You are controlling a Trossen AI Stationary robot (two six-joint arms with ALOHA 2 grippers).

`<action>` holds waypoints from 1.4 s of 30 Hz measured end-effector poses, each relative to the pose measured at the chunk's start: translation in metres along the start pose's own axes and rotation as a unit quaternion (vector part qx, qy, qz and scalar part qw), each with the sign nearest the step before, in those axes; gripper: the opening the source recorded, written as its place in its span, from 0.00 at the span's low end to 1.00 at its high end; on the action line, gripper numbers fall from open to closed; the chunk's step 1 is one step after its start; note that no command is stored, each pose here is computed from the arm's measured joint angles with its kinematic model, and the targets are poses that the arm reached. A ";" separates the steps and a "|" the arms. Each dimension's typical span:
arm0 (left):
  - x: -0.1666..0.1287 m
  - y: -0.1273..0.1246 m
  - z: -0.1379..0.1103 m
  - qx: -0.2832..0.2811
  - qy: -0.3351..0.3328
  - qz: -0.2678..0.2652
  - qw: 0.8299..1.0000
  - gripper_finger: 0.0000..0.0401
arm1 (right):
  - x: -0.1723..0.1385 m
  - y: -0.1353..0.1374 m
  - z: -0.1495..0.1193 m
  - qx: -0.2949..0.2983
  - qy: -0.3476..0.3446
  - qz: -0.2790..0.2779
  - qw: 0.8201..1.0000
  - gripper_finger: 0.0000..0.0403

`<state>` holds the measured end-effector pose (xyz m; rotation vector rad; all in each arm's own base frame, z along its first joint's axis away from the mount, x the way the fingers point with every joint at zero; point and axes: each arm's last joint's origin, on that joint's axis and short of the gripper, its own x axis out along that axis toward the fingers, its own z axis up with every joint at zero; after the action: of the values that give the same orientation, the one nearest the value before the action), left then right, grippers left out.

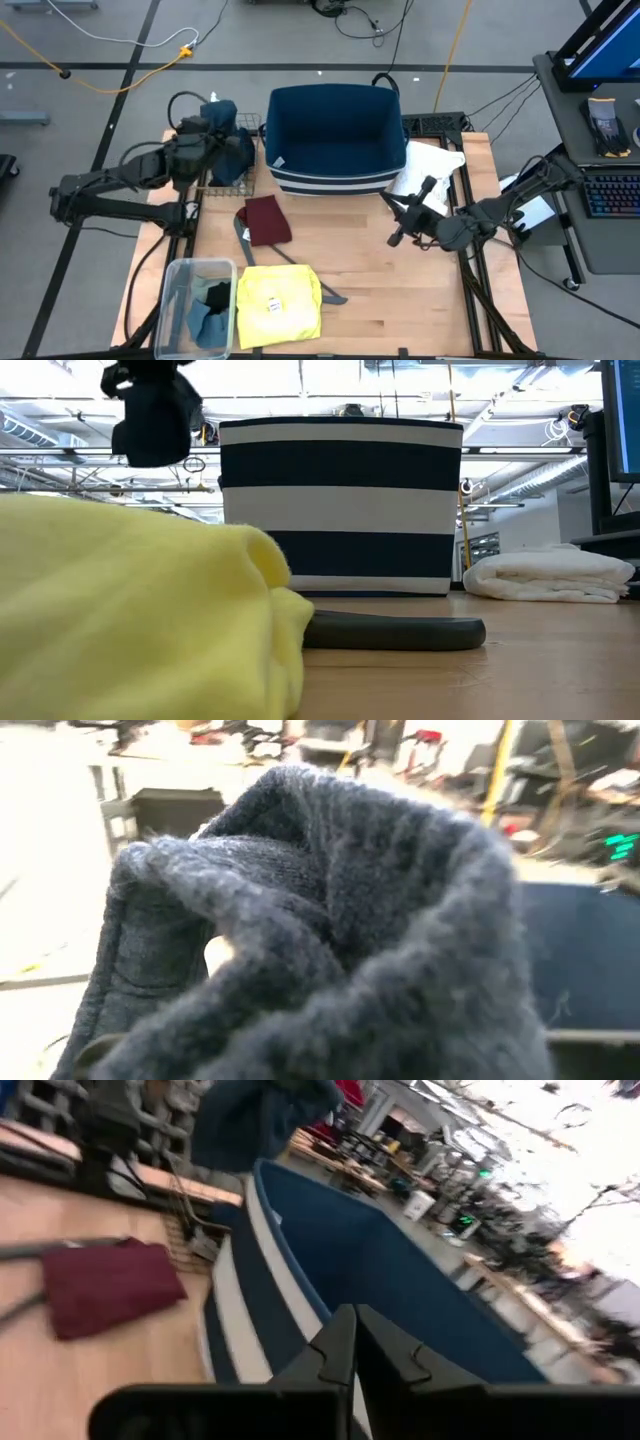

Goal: Pick & Place Cloths
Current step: Put the blue shorts into the wire basket

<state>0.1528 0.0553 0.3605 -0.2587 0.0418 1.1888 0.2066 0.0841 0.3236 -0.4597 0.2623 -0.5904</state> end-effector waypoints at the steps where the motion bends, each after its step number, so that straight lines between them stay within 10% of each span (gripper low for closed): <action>1: 0.004 0.003 -0.001 0.004 0.006 0.011 1.000 0.07 | -0.001 -0.002 0.000 0.009 -0.003 0.003 1.000 0.01; 23: 0.118 0.052 -0.043 0.008 0.238 0.100 0.966 0.07 | -0.009 -0.016 -0.009 0.053 -0.012 0.011 0.998 0.00; 42: 0.136 0.076 -0.064 -0.026 0.359 0.105 0.927 0.10 | -0.004 -0.019 -0.011 0.058 -0.005 -0.001 0.998 0.00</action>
<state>0.1405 0.1917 0.2622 -0.7433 0.6947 1.2534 0.1903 0.0694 0.3236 -0.3507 0.2172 -0.6020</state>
